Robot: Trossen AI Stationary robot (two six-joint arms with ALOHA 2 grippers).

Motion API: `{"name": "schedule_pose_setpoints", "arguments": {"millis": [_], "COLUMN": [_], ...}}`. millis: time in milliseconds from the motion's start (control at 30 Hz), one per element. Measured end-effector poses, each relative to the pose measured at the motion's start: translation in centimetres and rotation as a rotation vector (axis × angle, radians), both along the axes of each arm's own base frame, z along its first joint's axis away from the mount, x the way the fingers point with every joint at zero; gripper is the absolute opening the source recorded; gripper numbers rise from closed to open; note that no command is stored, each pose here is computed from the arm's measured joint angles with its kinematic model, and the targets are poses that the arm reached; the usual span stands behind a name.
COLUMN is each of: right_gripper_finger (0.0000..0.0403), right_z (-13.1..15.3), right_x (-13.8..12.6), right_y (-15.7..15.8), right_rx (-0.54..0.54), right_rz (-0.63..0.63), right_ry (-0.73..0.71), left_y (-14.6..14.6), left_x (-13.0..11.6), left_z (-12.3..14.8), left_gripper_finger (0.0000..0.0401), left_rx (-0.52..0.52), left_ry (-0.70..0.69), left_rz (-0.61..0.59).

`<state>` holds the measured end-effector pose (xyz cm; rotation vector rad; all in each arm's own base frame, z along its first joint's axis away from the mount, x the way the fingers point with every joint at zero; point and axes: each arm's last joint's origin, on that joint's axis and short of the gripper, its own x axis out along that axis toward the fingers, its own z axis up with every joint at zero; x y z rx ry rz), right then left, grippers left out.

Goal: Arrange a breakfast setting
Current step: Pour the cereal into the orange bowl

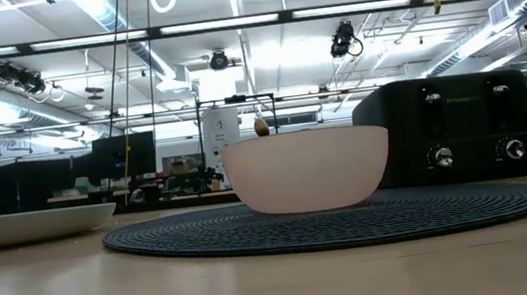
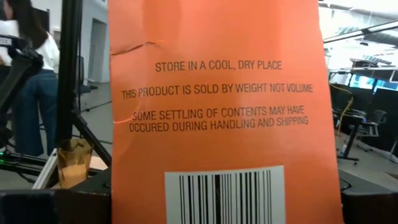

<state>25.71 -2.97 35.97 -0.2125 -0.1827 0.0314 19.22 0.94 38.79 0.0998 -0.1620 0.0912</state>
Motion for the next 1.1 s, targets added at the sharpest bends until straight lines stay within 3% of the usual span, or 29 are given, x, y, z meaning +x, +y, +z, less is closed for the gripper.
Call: {"name": "schedule_pose_setpoints", "arguments": {"millis": [333,500,800,900,1000,1100], "right_gripper_finger": [0.0282,0.0282,0.0281,0.0281,0.0281,0.028], "right_z": [0.1,0.1,-0.1,-0.1,-0.1,0.0], "right_x": [-0.3,-0.3,-0.3,-0.3,-0.3,-0.3], "right_y": [-1.2,-1.2,-1.1,-1.1,-1.1,-1.1], "right_rx": [0.034,0.033,0.035,0.037,0.036,0.036], "right_rz": [-0.062,-0.048,-0.04,-0.038,-0.038,-0.038], "right_ry": [-0.002,0.001,0.017,0.02,0.015,0.014], "left_y": [0.3,0.3,0.9,1.0,0.8,0.6], "left_x": [-2.3,-3.2,-3.5,-3.6,-3.7,-4.3], "left_z": [1.4,1.8,2.6,3.2,3.3,3.2], "left_gripper_finger": [0.0316,0.0317,0.0317,0.0316,0.0293,0.0219], "left_rx": [0.066,-0.062,-0.119,-0.09,-0.088,-0.082], "left_ry": [-0.073,-0.122,-0.069,-0.017,0.002,0.021], "left_rz": [0.142,0.132,0.199,0.226,0.21,0.201]}}
